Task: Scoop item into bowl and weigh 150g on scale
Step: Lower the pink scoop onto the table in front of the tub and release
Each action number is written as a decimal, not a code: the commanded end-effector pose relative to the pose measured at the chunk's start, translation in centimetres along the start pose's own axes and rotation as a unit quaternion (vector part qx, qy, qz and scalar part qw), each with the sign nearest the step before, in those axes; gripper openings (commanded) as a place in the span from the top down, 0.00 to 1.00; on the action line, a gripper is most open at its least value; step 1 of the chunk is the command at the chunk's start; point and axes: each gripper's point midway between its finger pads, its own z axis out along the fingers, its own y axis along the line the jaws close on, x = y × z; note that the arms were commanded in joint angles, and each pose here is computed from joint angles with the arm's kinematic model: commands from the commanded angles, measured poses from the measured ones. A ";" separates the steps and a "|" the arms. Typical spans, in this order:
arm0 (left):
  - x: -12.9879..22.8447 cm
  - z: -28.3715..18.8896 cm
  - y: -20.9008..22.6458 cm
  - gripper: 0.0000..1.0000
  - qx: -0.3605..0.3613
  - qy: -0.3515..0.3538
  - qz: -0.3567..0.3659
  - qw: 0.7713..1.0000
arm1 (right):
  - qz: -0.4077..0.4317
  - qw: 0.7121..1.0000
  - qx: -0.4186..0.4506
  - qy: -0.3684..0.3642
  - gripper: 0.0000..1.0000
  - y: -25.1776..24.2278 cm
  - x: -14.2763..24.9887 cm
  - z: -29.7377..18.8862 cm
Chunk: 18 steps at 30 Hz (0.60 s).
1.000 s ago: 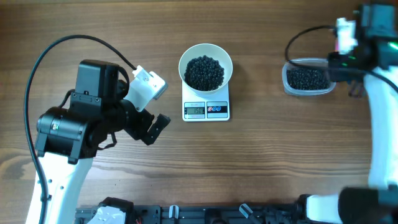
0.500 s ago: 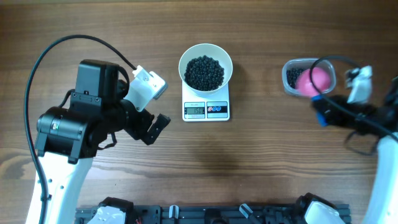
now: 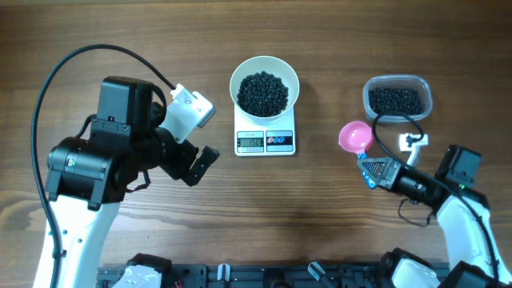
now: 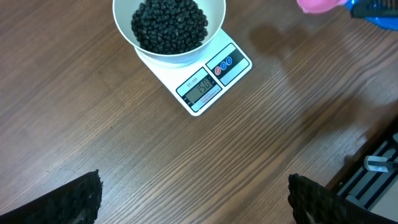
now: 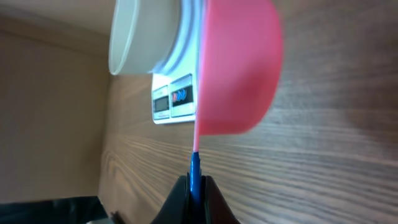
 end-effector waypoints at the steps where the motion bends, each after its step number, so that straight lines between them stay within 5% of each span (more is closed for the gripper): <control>1: -0.5 -0.3 0.1 0.00 -0.002 -0.007 0.000 1.000 | 0.048 0.999 0.008 -0.010 0.95 -1.5 1.5 0.6; 10: -0.5 -0.3 0.1 0.00 -0.002 -0.007 0.000 1.000 | 0.084 0.994 0.037 -0.062 0.95 -4.1 1.6 1.3; 18: -0.5 -0.3 0.1 0.00 -0.002 -0.007 0.000 1.000 | 0.110 0.991 0.035 -0.064 0.78 -4.1 1.5 1.3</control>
